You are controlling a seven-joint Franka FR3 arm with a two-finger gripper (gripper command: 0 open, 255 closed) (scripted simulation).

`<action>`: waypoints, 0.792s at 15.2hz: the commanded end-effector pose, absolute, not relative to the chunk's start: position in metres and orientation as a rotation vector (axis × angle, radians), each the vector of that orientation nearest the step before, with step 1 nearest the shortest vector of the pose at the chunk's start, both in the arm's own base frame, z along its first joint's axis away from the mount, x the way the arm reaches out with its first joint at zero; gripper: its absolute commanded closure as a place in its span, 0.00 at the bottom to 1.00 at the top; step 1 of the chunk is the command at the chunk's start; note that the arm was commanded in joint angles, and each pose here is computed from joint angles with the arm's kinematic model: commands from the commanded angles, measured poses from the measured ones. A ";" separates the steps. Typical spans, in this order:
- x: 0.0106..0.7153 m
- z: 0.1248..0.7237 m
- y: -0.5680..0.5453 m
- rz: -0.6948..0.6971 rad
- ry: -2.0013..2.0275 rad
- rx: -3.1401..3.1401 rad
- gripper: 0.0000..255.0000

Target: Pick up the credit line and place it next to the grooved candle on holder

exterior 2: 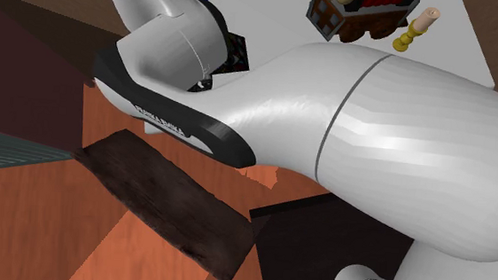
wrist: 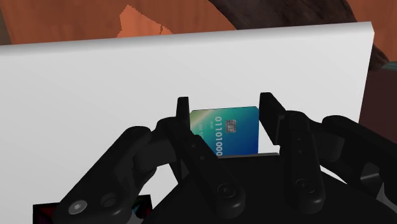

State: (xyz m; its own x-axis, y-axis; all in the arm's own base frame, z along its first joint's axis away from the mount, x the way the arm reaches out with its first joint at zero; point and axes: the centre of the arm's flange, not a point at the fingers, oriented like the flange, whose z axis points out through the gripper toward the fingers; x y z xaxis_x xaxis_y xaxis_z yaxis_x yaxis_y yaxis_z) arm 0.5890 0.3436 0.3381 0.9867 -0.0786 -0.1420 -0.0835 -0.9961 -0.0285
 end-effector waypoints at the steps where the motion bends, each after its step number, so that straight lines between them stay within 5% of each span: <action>1: 0.588 0.336 0.345 0.224 0.125 -3.097 1.00; 12: 0.588 0.362 0.344 0.224 0.125 -3.097 1.00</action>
